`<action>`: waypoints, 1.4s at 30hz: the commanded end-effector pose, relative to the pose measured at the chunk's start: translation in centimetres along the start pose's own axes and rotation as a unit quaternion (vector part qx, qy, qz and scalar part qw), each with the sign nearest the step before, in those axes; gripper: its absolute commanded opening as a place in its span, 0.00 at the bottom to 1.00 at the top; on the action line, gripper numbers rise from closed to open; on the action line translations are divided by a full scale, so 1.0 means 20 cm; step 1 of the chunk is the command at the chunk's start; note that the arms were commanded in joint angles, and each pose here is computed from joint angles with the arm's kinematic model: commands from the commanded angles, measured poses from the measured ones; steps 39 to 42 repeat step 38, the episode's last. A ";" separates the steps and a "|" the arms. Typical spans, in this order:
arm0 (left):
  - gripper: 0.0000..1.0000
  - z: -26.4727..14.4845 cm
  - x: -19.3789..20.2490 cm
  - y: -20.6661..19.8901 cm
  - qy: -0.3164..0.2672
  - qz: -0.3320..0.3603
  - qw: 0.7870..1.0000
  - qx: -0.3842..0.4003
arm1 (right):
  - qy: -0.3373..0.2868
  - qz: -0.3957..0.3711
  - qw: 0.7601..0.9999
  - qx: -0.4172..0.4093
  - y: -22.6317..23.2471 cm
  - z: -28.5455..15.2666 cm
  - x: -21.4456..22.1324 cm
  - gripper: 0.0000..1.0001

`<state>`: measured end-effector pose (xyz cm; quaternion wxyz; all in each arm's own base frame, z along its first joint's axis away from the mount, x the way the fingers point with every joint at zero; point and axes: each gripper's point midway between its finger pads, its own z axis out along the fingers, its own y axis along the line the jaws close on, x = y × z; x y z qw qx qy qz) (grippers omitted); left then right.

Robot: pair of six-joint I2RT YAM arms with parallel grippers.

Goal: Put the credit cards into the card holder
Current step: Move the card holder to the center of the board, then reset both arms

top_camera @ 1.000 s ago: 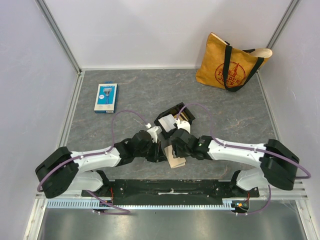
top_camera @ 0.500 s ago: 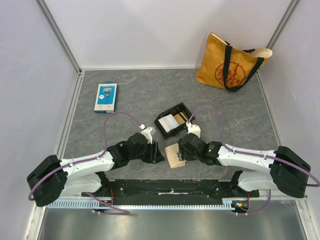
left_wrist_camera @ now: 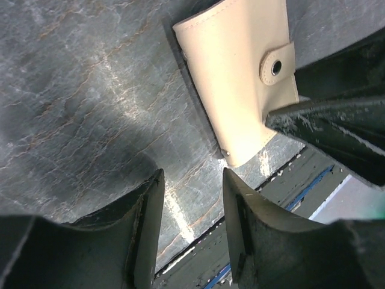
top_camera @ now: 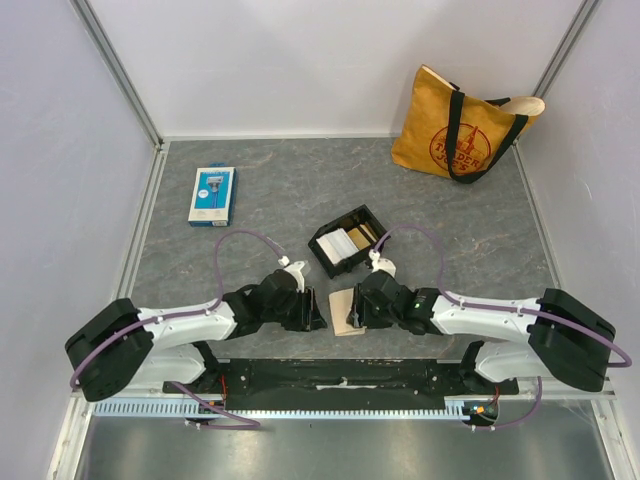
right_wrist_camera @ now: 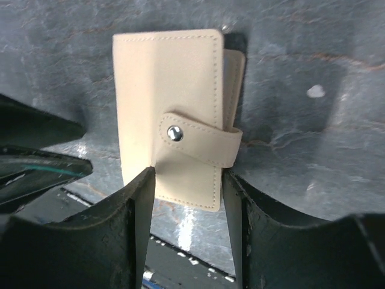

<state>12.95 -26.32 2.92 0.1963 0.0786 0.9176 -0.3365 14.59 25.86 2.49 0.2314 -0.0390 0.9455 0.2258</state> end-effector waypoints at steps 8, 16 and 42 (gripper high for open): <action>0.87 -0.07 -0.13 -0.03 -0.067 -0.022 0.997 -0.008 | -0.112 0.002 0.993 0.032 -0.02 -0.20 -0.21 0.73; 0.91 -0.32 -0.36 0.16 -0.175 -0.002 0.977 -0.119 | -0.311 0.002 0.934 0.178 -0.42 -0.67 -0.68 0.98; 0.95 -0.56 -0.61 0.43 -0.252 -0.080 0.951 -0.158 | -0.467 0.116 0.778 0.404 -1.35 -0.83 -0.97 0.98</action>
